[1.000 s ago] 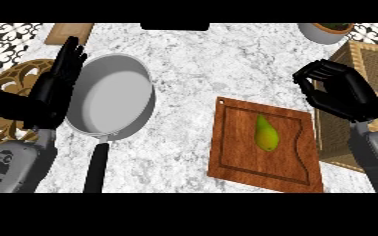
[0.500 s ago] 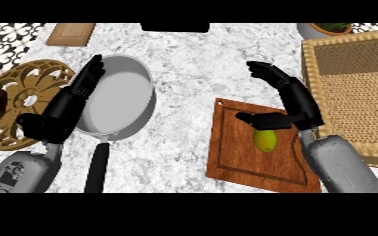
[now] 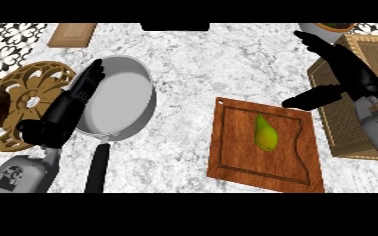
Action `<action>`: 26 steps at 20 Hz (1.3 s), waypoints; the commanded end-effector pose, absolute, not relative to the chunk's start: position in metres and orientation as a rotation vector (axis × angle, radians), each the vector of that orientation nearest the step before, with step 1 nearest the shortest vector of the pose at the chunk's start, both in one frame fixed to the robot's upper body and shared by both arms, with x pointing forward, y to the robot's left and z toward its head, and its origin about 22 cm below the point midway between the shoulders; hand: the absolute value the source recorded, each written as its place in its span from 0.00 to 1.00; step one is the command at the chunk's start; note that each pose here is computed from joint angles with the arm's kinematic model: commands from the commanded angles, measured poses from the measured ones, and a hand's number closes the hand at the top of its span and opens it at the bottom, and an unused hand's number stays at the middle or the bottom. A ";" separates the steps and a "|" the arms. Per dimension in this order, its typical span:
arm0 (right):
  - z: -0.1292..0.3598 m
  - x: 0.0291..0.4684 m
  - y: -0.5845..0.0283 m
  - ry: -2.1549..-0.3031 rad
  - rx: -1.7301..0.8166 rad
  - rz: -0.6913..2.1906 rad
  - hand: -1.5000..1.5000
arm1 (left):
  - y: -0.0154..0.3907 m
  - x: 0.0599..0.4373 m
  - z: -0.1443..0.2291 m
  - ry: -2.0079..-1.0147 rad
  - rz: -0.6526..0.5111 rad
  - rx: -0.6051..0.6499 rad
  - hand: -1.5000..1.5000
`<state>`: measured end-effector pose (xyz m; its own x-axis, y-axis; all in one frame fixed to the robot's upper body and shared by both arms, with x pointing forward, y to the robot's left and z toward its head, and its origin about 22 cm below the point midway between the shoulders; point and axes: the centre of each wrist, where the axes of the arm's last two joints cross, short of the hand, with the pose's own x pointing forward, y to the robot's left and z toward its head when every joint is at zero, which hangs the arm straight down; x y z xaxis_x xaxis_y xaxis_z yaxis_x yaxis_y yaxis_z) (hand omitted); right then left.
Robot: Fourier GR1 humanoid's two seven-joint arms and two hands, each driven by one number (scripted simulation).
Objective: Pick the pear from the cutting board and place it in the basket
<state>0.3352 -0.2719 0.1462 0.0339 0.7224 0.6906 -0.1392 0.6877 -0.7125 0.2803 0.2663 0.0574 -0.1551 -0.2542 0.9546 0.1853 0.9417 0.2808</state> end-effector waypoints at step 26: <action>0.160 0.315 -0.336 -1.056 -0.323 0.876 0.00 | 0.286 0.267 0.055 -1.704 -0.387 0.034 0.50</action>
<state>0.3083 -0.3293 0.1841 0.1857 0.7843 0.5919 -0.4991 0.5942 -0.6307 0.2750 0.2690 0.0574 -0.1649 -0.2435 0.9558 0.1875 0.9436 0.2728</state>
